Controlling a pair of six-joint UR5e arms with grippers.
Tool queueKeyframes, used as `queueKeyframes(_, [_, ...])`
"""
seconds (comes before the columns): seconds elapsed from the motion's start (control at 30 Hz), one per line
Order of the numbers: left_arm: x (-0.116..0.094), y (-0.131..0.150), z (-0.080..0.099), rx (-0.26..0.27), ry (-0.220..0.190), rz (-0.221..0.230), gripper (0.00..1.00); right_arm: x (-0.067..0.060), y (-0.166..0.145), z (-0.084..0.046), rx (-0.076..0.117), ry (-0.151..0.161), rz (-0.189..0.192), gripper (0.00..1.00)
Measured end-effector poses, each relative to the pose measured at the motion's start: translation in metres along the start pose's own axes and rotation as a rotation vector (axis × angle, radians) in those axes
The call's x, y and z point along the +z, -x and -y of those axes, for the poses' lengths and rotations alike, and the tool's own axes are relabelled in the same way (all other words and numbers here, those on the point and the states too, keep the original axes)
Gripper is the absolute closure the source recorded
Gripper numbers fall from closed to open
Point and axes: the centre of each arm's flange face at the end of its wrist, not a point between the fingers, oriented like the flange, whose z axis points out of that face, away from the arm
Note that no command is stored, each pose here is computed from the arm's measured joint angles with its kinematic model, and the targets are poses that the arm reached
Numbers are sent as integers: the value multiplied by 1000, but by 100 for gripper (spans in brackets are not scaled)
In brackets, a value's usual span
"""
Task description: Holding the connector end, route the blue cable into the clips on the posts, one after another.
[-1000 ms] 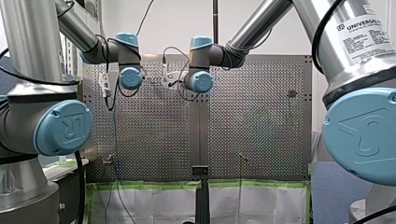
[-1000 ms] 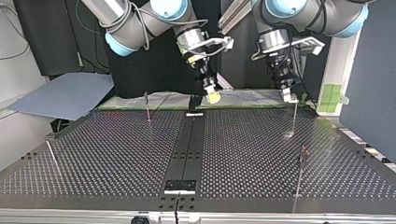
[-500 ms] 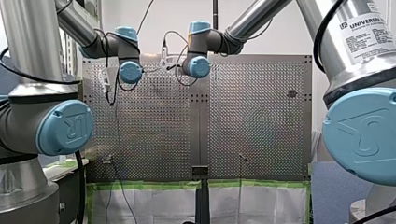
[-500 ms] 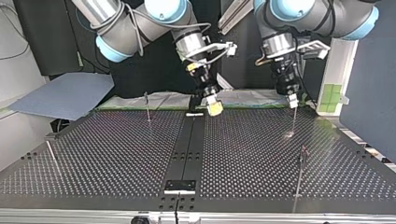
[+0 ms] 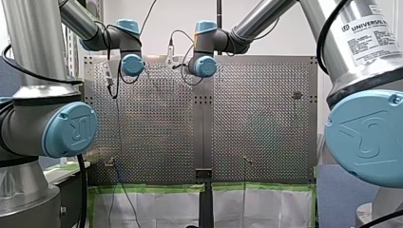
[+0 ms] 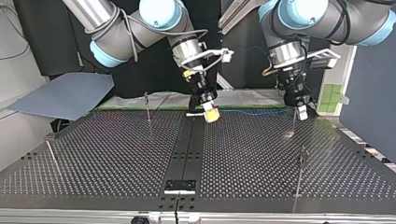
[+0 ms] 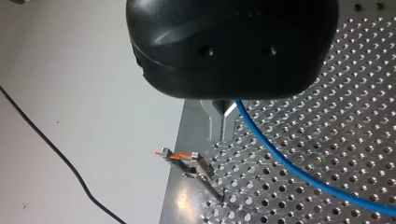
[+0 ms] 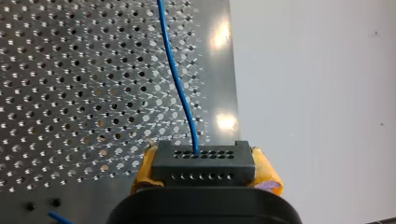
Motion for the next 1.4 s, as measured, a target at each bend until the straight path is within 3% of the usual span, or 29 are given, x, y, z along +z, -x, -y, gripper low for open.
queueKeyframes(0.27, [16,5,-2,-8,0,7,100,17,-14,-1,28,-21,-17,100])
queueKeyframes(0.57, [34,34,3,-27,-13,47,100,34,-26,-1,32,-29,-31,100])
queueKeyframes(0.8, [48,54,5,-35,-14,71,100,43,-36,-9,30,-20,-42,100])
queueKeyframes(1.13, [62,43,0,-16,-17,52,100,51,-43,-19,26,-12,-44,100])
queueKeyframes(1.4, [73,29,-6,-2,-18,31,100,52,-40,-14,27,-39,-39,100])
